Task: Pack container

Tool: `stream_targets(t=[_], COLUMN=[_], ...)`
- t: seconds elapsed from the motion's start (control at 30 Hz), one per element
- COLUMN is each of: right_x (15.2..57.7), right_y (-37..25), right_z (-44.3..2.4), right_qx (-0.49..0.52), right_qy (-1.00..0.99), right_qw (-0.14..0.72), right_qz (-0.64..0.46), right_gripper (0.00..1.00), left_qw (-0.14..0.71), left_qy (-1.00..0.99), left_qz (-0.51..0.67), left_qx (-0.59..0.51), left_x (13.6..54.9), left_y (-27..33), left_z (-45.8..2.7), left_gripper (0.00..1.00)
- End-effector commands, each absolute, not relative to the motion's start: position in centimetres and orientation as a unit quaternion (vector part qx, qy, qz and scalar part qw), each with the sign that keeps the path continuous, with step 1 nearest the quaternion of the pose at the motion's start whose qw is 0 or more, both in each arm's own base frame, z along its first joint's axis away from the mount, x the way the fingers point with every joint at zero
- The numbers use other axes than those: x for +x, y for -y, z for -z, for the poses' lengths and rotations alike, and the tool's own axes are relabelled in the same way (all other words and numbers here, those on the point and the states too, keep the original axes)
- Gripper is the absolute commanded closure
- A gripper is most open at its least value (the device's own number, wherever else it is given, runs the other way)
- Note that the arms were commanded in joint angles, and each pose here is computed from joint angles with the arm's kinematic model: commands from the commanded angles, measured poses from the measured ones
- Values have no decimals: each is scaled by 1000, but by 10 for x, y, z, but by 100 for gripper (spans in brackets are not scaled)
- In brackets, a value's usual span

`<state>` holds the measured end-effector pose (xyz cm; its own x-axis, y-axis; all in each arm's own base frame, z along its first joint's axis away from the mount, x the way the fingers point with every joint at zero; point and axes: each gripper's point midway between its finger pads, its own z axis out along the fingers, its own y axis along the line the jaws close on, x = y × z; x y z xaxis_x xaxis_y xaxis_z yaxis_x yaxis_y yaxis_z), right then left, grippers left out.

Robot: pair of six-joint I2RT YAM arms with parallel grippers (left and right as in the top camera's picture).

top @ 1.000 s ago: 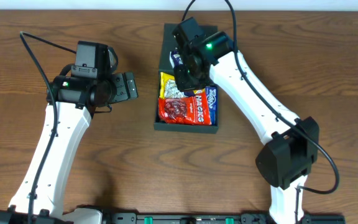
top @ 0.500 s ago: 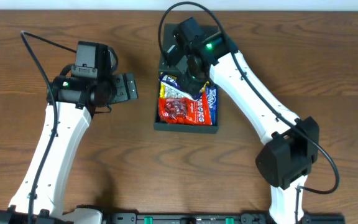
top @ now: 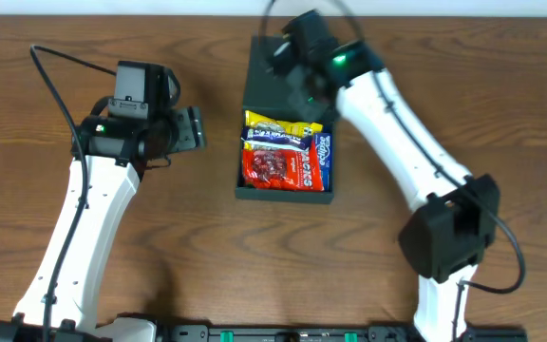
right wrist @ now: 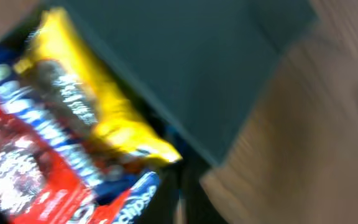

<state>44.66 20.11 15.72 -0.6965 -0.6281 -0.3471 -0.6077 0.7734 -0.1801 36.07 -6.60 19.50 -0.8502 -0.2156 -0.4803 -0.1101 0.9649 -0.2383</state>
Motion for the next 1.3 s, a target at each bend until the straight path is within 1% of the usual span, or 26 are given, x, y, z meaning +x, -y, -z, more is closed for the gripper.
stream_targets(t=[0.0, 0.1, 0.17, 0.2, 0.3, 0.37, 0.47, 0.57, 0.63, 0.77, 0.87, 1.03, 1.17, 1.27], right_x=[463, 473, 481, 484, 499, 511, 523, 524, 520, 511, 509, 507, 513, 523], right_y=[-167, -136, -114, -105, -85, -78, -79, -89, -96, -101, -102, -109, -118, -120], right_z=[-162, -162, -163, -163, -166, -165, -156, -135, -114, -84, -65, -49, -44, -39], right_qx=[-219, -170, -140, -131, -109, -99, -96, -97, -71, -40, -2, 38, 44, 58], right_qy=[-954, -964, -968, -969, -966, -963, -960, -960, -966, -975, -979, -977, -972, -968], right_qw=[201, 201, 204, 208, 231, 249, 256, 235, 204, 155, 129, 105, 108, 118], right_qz=[-19, -37, -34, -32, -29, -33, -64, -112, -140, -156, -160, -180, -205, -212], right_gripper=[99, 98, 98, 98, 98, 98, 99, 99, 98, 99, 99, 99, 99, 99], left_qw=[290, 318, 331, 336, 344, 356, 386, 414, 436, 451, 435, 407, 373, 335], left_qy=[-948, -939, -933, -931, -923, -916, -901, -890, -880, -874, -877, -855, -831, -826], left_qz=[105, 112, 117, 120, 140, 166, 180, 176, 175, 161, 176, 292, 370, 414], left_qx=[-76, -75, -73, -77, -95, -85, -77, -74, -74, -83, -105, -136, -182, -186], left_x=[371, 387, 398, 404, 420, 432, 450, 462, 471, 482, 496, 525, 545, 560], left_y=[66, 68, 71, 72, 77, 87, 93, 91, 90, 82, 72, 67, 56, 62], left_z=[-208, -214, -214, -214, -209, -211, -218, -224, -232, -230, -208, -176, -150, -127], left_gripper=[53, 72, 92, 94, 94, 94, 94, 94, 94, 94, 94, 94, 94, 94])
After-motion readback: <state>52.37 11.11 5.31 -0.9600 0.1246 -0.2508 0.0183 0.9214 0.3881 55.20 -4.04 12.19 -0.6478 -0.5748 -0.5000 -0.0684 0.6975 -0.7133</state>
